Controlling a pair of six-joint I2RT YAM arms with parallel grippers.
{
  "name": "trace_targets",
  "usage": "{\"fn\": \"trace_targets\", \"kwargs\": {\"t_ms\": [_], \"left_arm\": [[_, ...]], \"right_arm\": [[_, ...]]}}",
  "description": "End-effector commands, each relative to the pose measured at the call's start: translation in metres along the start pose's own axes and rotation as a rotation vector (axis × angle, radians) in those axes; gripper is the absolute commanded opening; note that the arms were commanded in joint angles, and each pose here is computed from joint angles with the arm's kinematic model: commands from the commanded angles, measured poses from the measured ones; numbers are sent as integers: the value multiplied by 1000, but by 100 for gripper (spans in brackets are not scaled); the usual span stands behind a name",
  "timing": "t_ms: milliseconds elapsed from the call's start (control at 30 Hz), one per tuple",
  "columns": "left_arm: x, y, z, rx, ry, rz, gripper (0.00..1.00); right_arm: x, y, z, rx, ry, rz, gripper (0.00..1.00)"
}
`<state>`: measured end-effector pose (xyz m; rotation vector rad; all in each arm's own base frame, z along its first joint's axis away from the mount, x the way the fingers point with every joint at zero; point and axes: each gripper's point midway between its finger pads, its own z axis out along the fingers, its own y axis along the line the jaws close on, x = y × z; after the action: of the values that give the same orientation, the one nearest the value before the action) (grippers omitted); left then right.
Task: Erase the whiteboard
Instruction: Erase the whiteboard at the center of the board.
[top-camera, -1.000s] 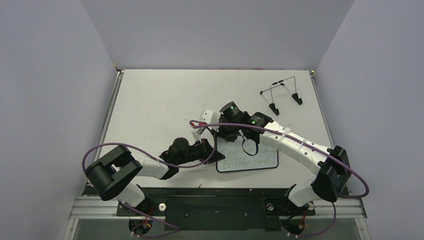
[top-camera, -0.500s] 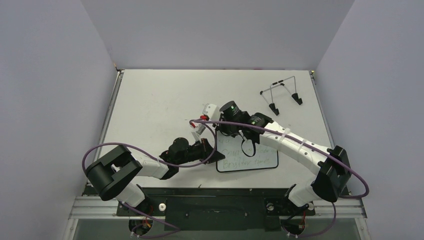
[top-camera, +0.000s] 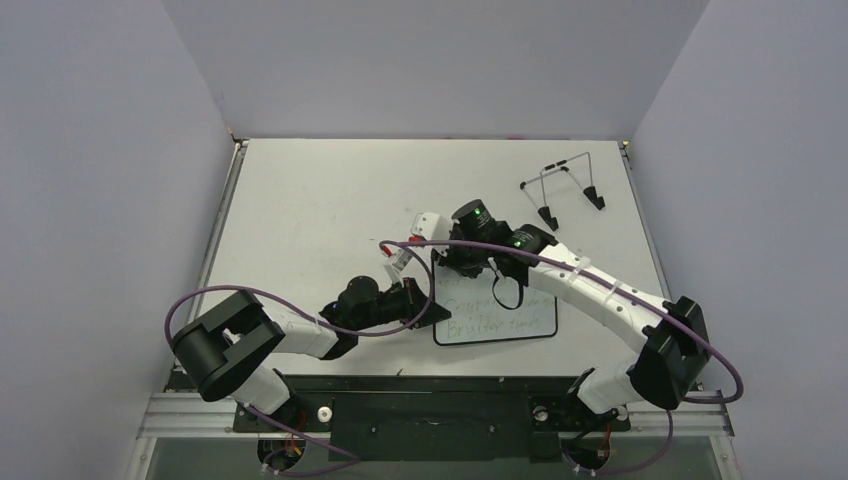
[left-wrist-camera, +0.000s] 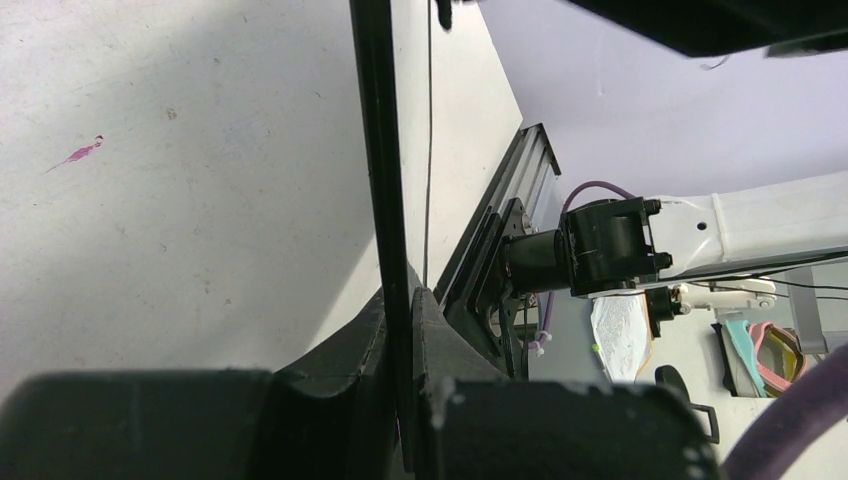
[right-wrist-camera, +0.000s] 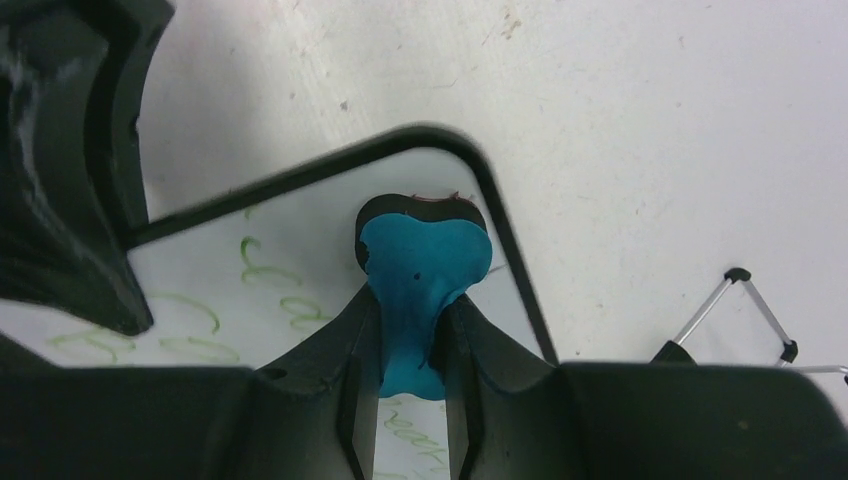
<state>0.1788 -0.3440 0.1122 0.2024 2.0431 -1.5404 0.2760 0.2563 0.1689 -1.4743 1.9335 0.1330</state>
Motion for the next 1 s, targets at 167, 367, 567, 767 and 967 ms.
{"fn": "trace_targets", "kwargs": {"t_ms": [167, 367, 567, 767, 967], "left_arm": [[-18, -42, 0, 150, -65, 122, 0], [-18, -42, -1, 151, -62, 116, 0], [-18, -43, -1, 152, -59, 109, 0], [-18, -43, 0, 153, -60, 106, 0], [-18, -45, -1, 157, -60, 101, 0]], "right_arm": [[33, 19, -12, -63, -9, -107, 0], [19, -8, -13, 52, -32, -53, 0], [11, 7, -10, -20, -44, -97, 0], [6, 29, -15, -127, -75, -131, 0], [2, -27, -15, 105, -55, 26, 0]]}}
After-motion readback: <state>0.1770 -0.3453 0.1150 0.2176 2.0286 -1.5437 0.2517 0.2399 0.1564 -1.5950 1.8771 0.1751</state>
